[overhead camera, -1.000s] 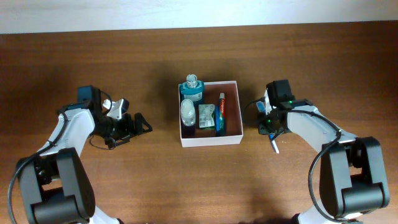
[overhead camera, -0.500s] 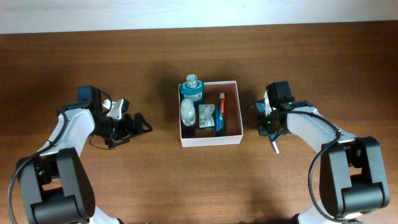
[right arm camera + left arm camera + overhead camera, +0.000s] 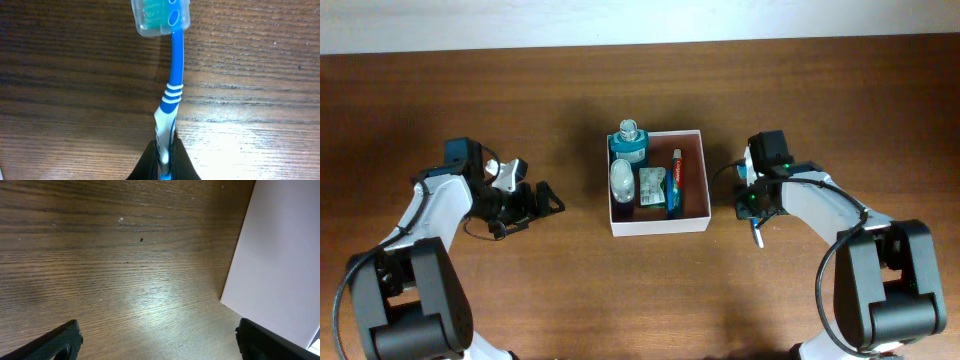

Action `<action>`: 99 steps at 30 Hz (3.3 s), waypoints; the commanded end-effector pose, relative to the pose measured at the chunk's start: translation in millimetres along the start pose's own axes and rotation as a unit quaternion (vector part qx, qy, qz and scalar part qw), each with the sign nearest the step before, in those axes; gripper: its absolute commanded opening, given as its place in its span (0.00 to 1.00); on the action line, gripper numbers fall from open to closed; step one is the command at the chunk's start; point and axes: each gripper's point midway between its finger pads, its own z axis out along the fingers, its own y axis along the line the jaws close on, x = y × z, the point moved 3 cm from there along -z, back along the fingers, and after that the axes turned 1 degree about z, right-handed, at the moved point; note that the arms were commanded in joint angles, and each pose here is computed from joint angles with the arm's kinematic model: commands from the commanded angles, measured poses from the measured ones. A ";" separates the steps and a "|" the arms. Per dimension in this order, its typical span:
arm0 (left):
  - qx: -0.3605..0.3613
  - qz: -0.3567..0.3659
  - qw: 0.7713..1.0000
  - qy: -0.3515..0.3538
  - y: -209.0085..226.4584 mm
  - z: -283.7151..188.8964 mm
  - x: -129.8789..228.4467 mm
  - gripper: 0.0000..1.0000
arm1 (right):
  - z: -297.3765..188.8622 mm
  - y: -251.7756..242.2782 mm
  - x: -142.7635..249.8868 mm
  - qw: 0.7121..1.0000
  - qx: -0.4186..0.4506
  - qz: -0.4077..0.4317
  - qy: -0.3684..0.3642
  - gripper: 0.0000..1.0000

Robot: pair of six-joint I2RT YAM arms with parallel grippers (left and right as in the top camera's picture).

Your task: Pack container

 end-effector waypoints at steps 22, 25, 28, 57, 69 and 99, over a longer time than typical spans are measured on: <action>0.002 0.010 1.000 -0.009 -2.8 -5.8 0.3 0.99 | -169.6 65.4 -56.4 0.986 -0.074 -0.030 -0.148 0.04; 0.002 0.010 1.000 -0.009 -2.8 -5.8 0.3 0.99 | -166.5 70.1 -54.8 0.987 -0.071 -0.026 -0.143 0.04; 0.002 0.010 1.000 -0.009 -2.8 -5.7 0.5 0.99 | -159.6 60.3 -53.9 0.990 -0.039 -0.005 -0.134 0.04; 0.002 0.010 1.000 -0.009 -2.8 -5.8 0.3 0.99 | -57.8 0.6 -61.8 0.995 0.027 0.092 -0.023 0.70; 0.002 0.010 1.000 -0.009 -2.8 -5.8 0.3 0.99 | -26.2 9.9 -67.0 0.996 0.003 0.091 -0.009 0.50; 0.002 0.010 1.000 -0.009 -2.8 -5.8 0.3 0.99 | 12.5 11.3 -68.6 0.996 0.004 0.093 0.005 0.30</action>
